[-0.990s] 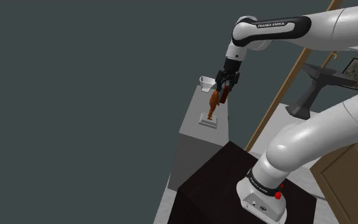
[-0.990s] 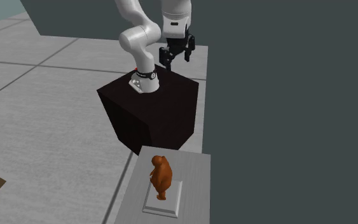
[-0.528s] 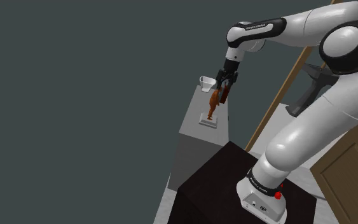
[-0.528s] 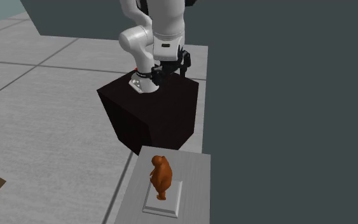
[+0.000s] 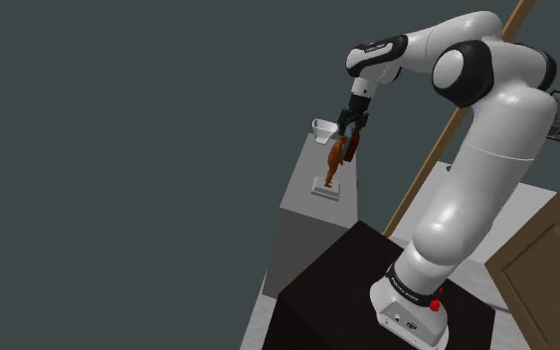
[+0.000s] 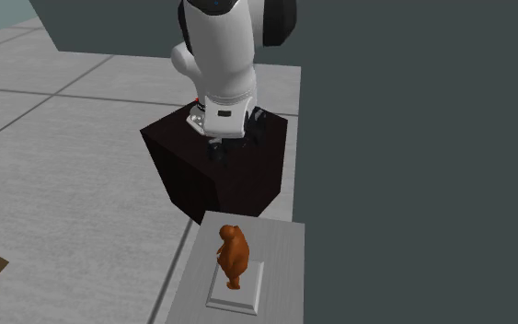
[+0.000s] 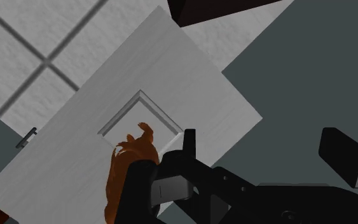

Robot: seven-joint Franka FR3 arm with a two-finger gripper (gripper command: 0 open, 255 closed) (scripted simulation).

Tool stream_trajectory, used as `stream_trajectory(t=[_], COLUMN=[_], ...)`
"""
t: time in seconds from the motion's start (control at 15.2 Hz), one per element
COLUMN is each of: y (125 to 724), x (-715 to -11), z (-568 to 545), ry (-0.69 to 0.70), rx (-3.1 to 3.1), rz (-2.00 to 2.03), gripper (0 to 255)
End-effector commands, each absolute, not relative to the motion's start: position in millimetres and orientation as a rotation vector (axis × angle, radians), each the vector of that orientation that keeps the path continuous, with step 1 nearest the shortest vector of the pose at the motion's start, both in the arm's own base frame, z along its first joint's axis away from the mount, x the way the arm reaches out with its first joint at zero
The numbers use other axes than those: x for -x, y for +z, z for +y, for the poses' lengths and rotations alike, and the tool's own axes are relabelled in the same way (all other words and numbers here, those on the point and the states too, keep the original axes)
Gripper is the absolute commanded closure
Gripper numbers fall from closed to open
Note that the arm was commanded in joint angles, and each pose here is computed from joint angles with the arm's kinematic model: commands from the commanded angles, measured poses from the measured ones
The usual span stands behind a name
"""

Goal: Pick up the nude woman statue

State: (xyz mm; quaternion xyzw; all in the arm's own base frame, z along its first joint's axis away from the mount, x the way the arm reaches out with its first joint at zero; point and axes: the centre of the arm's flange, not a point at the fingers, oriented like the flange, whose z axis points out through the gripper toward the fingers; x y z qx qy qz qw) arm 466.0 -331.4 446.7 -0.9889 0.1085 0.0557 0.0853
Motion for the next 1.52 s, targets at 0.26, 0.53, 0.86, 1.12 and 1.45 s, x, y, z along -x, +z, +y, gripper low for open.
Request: stream_trajectory(t=[0.26, 0.53, 0.86, 1.12, 1.45], y=[422, 406, 385, 364, 355], x=[-500, -523, -538, -538, -538], z=[-399, -444, -472, -472, -472], ry=[0.161, 0.159, 0.157, 0.157, 0.157], rx=[2.939, 2.932, 2.928, 2.928, 2.928], rz=[0.316, 0.313, 0.311, 0.311, 0.311], gripper=[0, 0, 0, 0, 255])
